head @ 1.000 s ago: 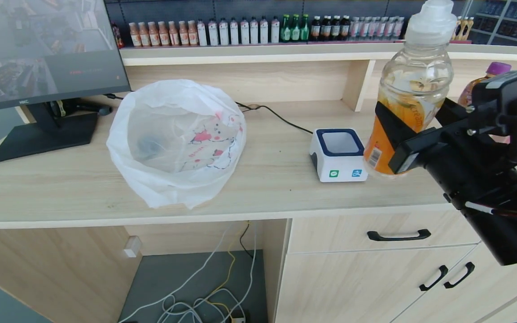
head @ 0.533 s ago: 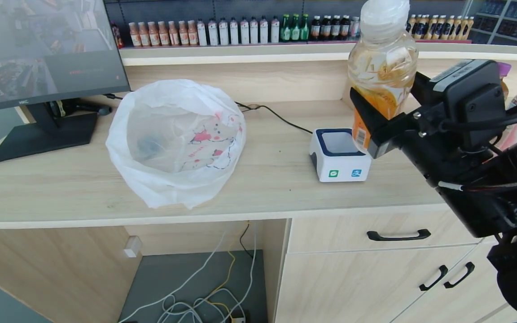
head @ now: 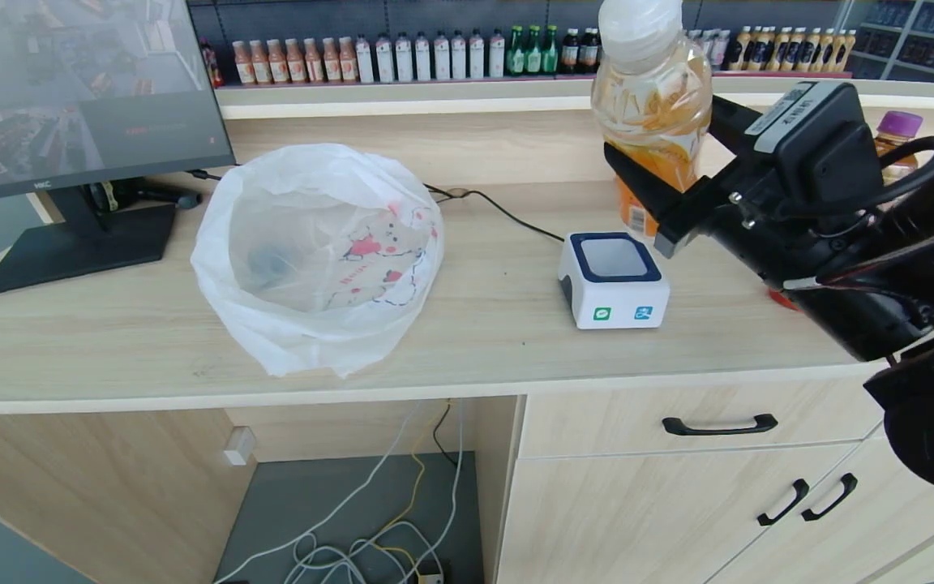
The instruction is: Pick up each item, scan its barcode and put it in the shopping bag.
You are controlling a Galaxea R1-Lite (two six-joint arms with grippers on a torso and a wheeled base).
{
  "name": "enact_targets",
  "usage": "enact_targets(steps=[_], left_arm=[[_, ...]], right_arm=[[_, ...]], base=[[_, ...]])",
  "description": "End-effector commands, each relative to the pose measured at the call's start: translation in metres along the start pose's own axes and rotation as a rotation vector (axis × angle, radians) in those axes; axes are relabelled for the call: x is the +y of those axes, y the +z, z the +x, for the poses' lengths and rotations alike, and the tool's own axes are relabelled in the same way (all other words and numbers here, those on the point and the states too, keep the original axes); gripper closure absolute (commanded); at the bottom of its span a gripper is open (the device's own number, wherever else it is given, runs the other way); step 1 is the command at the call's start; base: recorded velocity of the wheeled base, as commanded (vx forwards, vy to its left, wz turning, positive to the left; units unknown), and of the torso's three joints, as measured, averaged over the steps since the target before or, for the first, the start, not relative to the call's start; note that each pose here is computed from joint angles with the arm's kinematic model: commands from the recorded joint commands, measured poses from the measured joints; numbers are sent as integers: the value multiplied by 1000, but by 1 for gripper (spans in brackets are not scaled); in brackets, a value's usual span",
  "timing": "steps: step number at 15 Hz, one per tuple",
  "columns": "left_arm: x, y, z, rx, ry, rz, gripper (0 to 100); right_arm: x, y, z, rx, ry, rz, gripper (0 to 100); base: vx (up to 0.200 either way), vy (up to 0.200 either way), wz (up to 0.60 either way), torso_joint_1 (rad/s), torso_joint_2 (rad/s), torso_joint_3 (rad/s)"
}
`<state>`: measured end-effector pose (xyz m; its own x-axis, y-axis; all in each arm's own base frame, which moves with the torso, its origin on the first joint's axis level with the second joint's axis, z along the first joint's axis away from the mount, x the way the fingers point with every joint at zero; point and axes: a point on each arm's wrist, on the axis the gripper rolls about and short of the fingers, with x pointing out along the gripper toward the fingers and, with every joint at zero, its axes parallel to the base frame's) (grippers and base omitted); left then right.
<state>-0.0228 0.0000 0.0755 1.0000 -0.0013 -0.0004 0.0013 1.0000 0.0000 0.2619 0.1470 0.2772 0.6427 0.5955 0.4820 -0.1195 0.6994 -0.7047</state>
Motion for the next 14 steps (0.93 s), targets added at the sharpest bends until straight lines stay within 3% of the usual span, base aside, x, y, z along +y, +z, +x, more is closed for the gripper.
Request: enact_targets(steps=[1,6,10,14], left_arm=[[0,0,0,0,1,0,0],[0,0,0,0,0,0,0],[0,0,0,0,0,0,0],[0,0,0,0,0,0,0]], right_arm=[[-13,-12,7,-13,18,-38,100],[-11,-42,16,-111,151,-140,100],[6,-63,20,-127,228,-157,100],[5,-78,16,-106,243,-197,100]], base=[[0,0,0,0,0,0],[0,0,0,0,0,0],[0,0,0,0,0,0],[0,0,0,0,0,0]])
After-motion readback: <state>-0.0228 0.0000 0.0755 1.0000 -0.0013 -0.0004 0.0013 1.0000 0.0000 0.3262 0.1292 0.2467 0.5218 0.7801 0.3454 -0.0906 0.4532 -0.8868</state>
